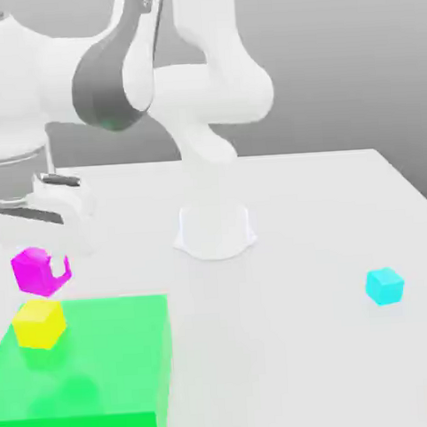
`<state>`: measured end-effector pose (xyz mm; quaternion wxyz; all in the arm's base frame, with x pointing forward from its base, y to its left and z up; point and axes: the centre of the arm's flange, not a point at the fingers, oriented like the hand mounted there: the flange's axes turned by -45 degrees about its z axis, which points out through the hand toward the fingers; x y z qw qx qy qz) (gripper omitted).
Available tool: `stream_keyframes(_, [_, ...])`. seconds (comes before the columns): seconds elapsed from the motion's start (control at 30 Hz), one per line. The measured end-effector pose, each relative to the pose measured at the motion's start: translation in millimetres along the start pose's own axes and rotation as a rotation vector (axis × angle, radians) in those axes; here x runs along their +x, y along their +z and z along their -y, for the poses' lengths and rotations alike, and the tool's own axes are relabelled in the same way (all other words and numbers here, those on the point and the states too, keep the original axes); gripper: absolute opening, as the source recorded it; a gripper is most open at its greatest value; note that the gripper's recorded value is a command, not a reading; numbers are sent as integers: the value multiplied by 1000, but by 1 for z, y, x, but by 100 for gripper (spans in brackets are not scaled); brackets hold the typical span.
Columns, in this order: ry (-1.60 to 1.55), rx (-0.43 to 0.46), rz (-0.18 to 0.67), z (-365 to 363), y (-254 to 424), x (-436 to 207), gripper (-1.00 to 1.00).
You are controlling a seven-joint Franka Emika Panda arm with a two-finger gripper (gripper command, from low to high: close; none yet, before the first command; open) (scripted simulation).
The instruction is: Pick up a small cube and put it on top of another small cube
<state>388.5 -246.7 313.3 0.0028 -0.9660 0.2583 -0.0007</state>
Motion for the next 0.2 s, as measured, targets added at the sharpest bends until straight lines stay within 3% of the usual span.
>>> stream_keyframes(0.07, [12, -1, 0, -3, 27, 0, -100])
stream_keyframes(0.1, [13, -2, 0, -4, 35, 0, 100])
stream_keyframes(0.2, [13, -2, 0, -3, 35, 0, 100])
